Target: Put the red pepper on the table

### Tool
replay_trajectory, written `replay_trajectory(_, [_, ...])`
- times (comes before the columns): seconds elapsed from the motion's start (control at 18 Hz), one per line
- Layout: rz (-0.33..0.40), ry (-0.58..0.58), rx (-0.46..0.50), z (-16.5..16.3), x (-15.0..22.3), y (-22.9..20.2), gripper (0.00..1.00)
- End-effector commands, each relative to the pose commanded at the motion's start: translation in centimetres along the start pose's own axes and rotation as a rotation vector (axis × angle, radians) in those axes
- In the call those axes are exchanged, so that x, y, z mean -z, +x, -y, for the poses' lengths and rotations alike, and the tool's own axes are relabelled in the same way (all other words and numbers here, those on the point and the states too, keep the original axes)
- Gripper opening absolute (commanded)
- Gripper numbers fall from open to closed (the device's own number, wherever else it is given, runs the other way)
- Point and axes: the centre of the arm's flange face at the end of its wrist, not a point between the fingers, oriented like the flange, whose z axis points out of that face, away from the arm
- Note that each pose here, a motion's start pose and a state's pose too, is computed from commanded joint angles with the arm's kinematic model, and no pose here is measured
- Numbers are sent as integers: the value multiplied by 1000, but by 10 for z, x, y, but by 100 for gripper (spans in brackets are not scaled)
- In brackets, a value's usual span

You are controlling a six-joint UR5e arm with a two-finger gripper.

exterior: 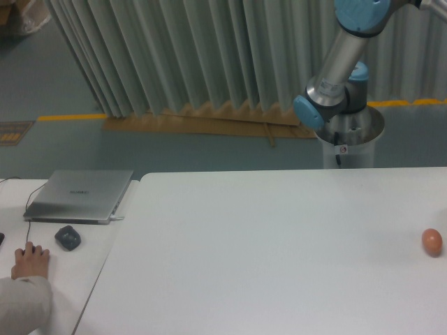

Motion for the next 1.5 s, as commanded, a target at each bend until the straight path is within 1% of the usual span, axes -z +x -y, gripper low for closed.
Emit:
replay_trajectory(0.11, [-5,8,4,8,12,3,59])
replay_trajectory(0.22, [-18,28,31,15,24,7,59])
replay_trajectory(0.33, [-21,33,34,26,32,1,59])
replay_trajectory(0.5, [-27,42,74,36,46,-2,59])
replay_trajectory(0.72, [-46,75,115,74,77,-8,59])
replay_trajectory(0.78, [-52,86,125,80,79,-11,59])
replay_trajectory(0.89, [-47,83,159,93,91,-14,59])
replay_trajectory(1.06, [-55,81,211,123,95,-36,58])
replay_trajectory(1.11, [-56,80,231,130,95,-41,55])
replay_trajectory(1.28, [-51,74,262,145,98,-54,55])
replay_trajectory(1.33, [-50,75,288,152,98,-61,55])
replay_trajectory(1.39, [-45,69,330,169,101,-75,55])
replay_trajectory(1.44, [-52,74,371,186,96,-89,52])
replay_trajectory(1.5, [-52,74,393,197,95,-97,52])
